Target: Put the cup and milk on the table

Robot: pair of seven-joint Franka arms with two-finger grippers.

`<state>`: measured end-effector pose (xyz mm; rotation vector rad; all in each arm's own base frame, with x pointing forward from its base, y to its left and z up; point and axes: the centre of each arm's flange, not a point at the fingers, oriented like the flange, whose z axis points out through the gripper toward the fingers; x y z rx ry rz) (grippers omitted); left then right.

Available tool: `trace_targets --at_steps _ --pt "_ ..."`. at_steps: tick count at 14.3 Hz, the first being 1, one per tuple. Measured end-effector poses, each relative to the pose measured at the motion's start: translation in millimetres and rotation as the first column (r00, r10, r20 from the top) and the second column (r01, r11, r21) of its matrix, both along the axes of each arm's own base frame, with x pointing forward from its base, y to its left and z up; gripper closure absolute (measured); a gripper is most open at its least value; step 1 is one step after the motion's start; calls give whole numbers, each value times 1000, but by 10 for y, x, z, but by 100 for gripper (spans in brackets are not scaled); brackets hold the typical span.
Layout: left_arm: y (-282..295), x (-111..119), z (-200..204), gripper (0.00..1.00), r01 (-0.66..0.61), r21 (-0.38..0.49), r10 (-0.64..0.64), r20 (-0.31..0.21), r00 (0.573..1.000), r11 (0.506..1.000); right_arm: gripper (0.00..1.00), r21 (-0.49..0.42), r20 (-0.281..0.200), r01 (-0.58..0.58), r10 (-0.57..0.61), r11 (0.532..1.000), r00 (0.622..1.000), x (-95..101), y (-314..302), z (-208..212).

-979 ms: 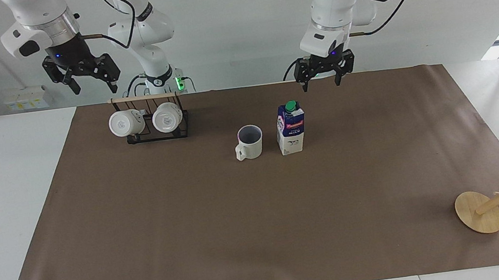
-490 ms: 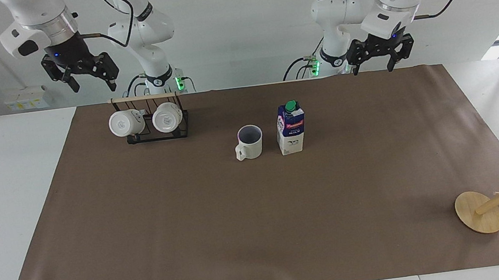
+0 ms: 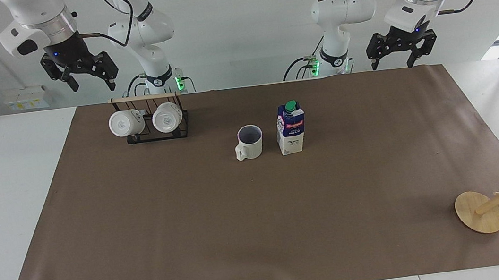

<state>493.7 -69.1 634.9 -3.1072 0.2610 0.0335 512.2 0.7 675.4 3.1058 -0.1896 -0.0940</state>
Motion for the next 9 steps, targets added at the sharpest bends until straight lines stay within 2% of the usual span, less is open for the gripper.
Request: trace_targets --at_steps 9 --pt "166 12 100 0 -22 -4 22 19 1000 1000 0 1 3 0 0 1000 1000 -10 -1 15"
